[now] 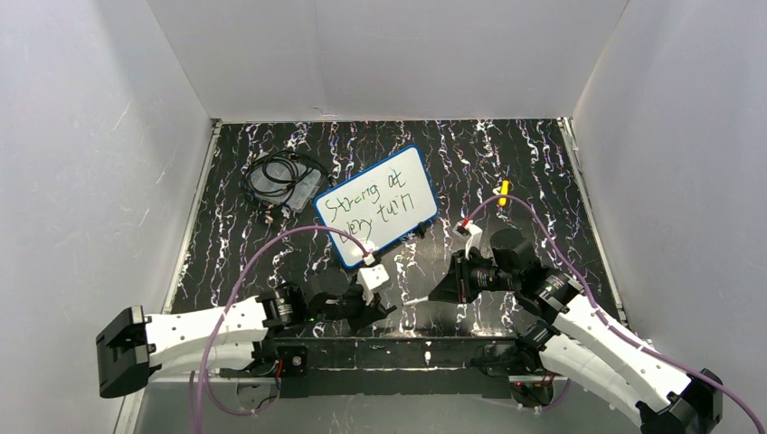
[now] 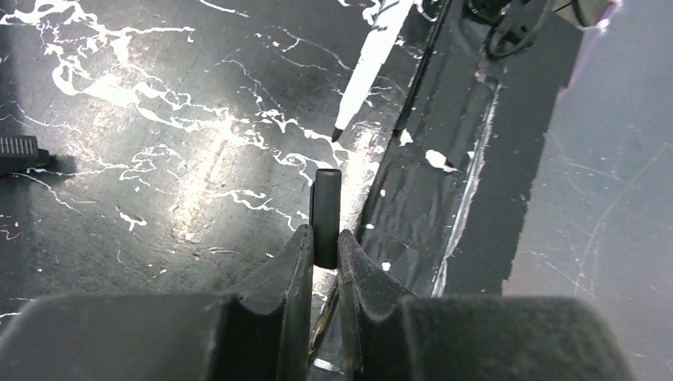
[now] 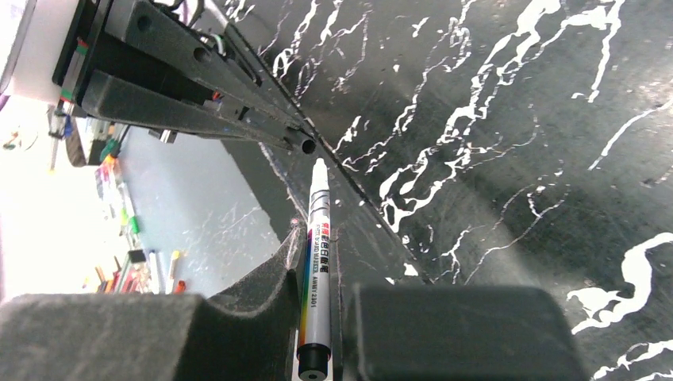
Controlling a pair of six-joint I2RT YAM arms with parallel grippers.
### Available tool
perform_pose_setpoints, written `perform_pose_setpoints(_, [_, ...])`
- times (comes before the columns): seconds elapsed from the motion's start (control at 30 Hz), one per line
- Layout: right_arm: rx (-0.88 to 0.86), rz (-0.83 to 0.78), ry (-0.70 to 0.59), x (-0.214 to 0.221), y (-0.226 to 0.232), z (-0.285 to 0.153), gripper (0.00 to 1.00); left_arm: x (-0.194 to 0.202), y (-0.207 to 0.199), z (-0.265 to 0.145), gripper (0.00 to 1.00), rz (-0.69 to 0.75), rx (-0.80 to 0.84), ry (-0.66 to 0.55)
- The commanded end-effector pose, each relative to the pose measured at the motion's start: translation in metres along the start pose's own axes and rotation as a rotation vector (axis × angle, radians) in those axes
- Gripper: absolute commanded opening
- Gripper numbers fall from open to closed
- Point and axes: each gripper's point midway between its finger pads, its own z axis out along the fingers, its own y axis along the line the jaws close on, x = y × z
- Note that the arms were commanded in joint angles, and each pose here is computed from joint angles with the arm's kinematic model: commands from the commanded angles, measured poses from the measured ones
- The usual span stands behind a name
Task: Write a sentence on the whiteboard
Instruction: Close the whiteboard marker at the center of the board.
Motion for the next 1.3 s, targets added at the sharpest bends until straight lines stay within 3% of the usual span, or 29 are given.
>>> perform_pose_setpoints(0.0, [-0.128,-0.020,0.006,-0.003,0.025,-0.004,0.01,0.009,-0.010,-0.010,0.00,-0.022,0.050,0.004])
perform_pose_setpoints(1.27, [-0.172,-0.004,0.038,0.000,0.029,0.001,0.01,-0.007,-0.026,-0.020,0.00,0.006,0.132,-0.046])
